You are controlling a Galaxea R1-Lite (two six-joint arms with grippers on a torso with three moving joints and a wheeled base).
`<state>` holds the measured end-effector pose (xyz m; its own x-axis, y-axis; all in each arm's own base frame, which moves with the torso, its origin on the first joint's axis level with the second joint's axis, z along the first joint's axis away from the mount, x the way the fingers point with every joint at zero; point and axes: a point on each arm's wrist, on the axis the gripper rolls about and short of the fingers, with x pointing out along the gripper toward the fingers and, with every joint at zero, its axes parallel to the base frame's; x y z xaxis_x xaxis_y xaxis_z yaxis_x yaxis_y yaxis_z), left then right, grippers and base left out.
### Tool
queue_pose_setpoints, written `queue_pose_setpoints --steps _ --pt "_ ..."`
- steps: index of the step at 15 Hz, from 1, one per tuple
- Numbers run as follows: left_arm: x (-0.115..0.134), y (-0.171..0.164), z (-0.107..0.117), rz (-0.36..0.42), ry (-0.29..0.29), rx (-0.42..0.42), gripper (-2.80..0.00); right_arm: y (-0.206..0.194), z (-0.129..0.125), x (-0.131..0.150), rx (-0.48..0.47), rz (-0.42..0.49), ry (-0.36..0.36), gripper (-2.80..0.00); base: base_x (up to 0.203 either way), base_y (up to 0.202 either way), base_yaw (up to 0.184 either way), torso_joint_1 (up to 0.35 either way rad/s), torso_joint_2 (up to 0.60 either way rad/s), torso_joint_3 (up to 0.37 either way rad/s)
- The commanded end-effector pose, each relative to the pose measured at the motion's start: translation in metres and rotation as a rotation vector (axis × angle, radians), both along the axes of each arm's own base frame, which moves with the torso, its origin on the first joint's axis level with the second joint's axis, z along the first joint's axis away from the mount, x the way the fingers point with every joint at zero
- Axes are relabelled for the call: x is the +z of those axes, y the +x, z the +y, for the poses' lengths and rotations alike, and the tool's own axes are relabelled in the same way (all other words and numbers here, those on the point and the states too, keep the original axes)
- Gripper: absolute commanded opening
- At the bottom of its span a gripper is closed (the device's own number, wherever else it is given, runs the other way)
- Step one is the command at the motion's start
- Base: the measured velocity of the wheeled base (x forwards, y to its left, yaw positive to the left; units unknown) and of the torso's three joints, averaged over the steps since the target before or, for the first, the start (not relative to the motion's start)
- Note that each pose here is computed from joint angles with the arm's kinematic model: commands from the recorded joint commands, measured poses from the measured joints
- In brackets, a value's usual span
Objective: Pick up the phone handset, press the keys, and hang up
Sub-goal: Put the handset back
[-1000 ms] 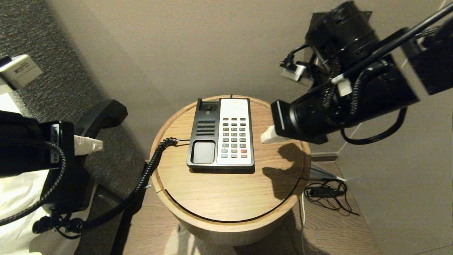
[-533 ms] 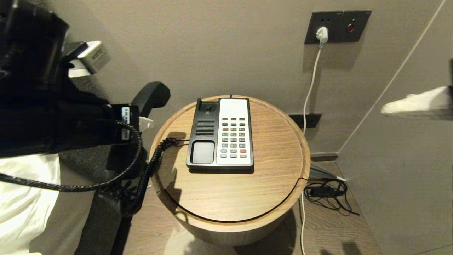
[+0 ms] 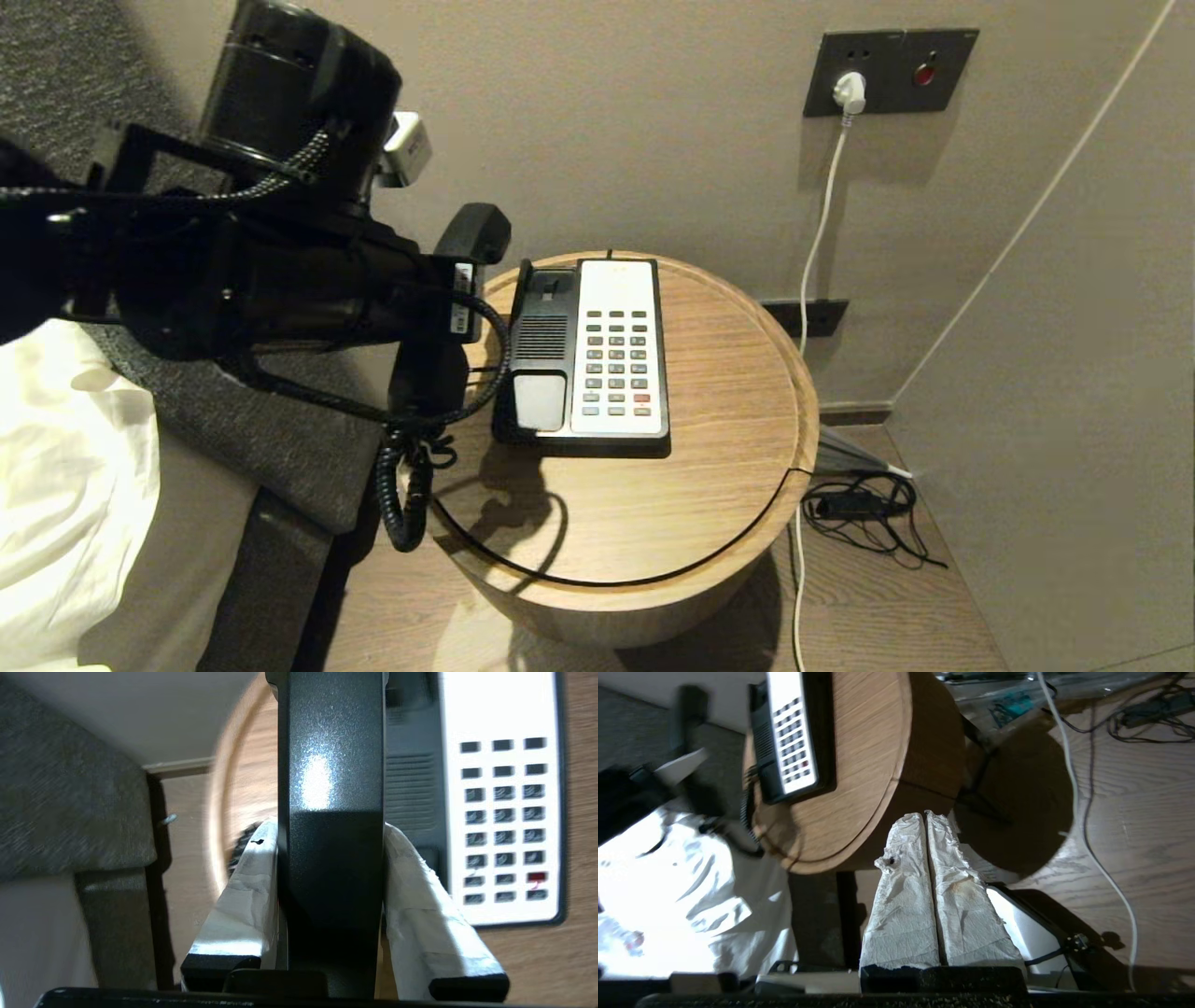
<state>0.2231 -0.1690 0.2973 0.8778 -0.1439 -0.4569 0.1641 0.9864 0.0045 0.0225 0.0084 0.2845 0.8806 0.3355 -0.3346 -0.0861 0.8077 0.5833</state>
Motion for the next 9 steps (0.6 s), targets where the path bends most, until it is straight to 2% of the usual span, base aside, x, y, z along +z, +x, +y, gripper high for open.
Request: queue_pose_setpoints --steps 1,5,9 --pt "-0.010 0.011 -0.017 0.023 0.021 -0.017 -2.80 -0.016 -0.005 -0.006 0.009 -0.031 0.017 -2.80 0.000 0.000 0.000 0.000 0.00 0.000" --pt "-0.008 0.027 -0.036 -0.019 0.023 -0.020 -2.80 -0.019 -0.005 -0.018 0.033 0.001 0.012 -2.80 0.000 0.000 0.000 0.000 0.00 0.000" --pt "-0.023 0.036 -0.045 0.010 0.061 -0.011 -2.80 -0.018 -0.004 -0.022 0.049 0.013 0.015 -2.80 0.000 0.000 0.000 0.000 0.00 0.000"
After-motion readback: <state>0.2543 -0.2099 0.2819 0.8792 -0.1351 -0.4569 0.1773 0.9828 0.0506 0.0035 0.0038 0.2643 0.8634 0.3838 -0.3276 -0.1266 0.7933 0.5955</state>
